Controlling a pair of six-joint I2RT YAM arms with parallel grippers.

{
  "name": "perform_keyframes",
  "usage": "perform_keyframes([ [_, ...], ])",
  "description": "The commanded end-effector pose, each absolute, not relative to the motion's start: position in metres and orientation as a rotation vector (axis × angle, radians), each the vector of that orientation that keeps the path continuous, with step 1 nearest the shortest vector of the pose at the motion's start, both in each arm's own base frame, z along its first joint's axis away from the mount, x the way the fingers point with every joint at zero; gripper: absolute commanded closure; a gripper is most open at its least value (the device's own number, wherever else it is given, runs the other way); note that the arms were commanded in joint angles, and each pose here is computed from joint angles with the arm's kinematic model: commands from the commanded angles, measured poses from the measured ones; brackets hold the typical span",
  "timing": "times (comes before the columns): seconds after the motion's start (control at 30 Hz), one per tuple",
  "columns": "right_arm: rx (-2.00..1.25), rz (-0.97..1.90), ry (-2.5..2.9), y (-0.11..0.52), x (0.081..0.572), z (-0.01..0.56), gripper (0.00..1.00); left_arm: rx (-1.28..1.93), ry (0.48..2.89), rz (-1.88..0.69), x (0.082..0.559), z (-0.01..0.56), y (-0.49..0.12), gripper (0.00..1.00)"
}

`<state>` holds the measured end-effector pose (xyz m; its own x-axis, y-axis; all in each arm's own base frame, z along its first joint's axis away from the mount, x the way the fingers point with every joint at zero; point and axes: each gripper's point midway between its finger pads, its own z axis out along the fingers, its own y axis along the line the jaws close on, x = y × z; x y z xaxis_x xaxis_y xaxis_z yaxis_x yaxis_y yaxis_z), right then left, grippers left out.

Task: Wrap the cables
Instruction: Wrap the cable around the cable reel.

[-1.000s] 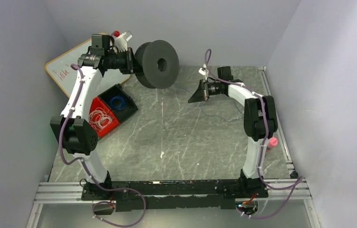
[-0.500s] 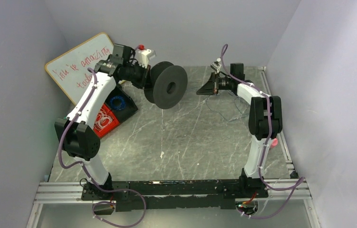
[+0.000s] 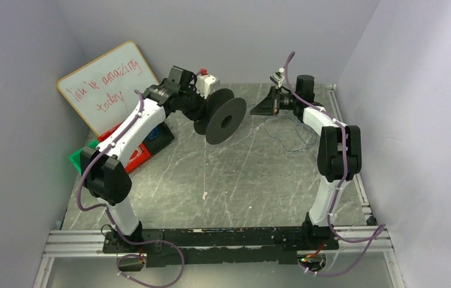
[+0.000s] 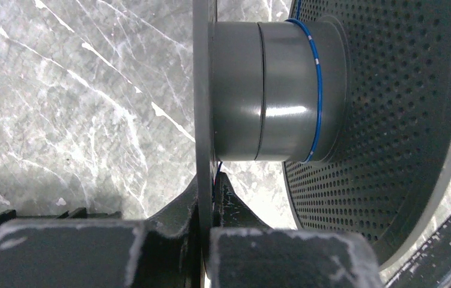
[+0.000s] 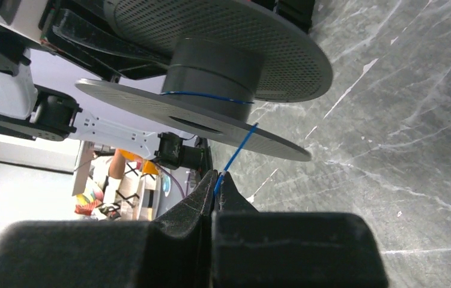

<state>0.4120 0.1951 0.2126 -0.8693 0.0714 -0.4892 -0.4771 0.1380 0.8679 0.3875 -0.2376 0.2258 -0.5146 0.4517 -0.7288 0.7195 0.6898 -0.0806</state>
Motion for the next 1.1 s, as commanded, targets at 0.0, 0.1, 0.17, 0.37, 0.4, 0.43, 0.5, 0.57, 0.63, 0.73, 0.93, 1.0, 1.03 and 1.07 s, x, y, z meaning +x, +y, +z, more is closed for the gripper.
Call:
perform_keyframes([
  [0.0,-0.491,1.756,1.887,0.188,0.405,0.254,1.00,0.843,2.190,-0.345,0.407,0.217,-0.233,0.98],
  [0.1,-0.503,1.753,1.877,0.187,0.402,0.258,1.00,0.808,2.210,-0.323,0.414,0.207,-0.233,0.98],
  [0.17,-0.517,1.747,1.867,0.188,0.401,0.260,1.00,0.820,2.208,-0.306,0.418,0.199,-0.233,0.98],
  [0.37,-0.568,1.728,1.839,0.188,0.398,0.266,1.00,0.871,2.188,-0.308,0.428,0.174,-0.240,0.98],
  [0.4,-0.583,1.718,1.831,0.188,0.398,0.267,1.00,0.864,2.192,-0.320,0.430,0.170,-0.242,0.98],
  [0.43,-0.598,1.710,1.825,0.189,0.397,0.269,1.00,0.854,2.201,-0.330,0.431,0.166,-0.244,0.98],
  [0.5,-0.611,1.707,1.829,0.190,0.395,0.271,1.00,0.811,2.230,-0.331,0.435,0.159,-0.245,0.98],
  [0.57,-0.626,1.687,1.828,0.191,0.394,0.273,1.00,0.755,2.259,-0.314,0.440,0.152,-0.244,0.98],
  [0.63,-0.639,1.660,1.825,0.193,0.393,0.274,1.00,0.727,2.284,-0.286,0.442,0.145,-0.240,0.98],
  [0.73,-0.629,1.637,1.850,0.193,0.393,0.269,0.96,0.687,2.297,-0.243,0.445,0.141,-0.234,0.98],
  [0.93,-0.577,1.547,1.937,0.190,0.407,0.248,0.94,0.707,2.275,-0.275,0.438,0.147,-0.235,0.98],
  [1.0,-0.569,1.533,1.956,0.188,0.410,0.243,0.95,0.715,2.270,-0.293,0.436,0.149,-0.236,0.98],
  [1.03,-0.574,1.534,1.956,0.189,0.410,0.243,0.96,0.716,2.269,-0.296,0.435,0.149,-0.236,0.98],
  [1.07,-0.575,1.540,1.953,0.189,0.409,0.245,0.97,0.714,2.267,-0.294,0.435,0.150,-0.236,0.98],
])
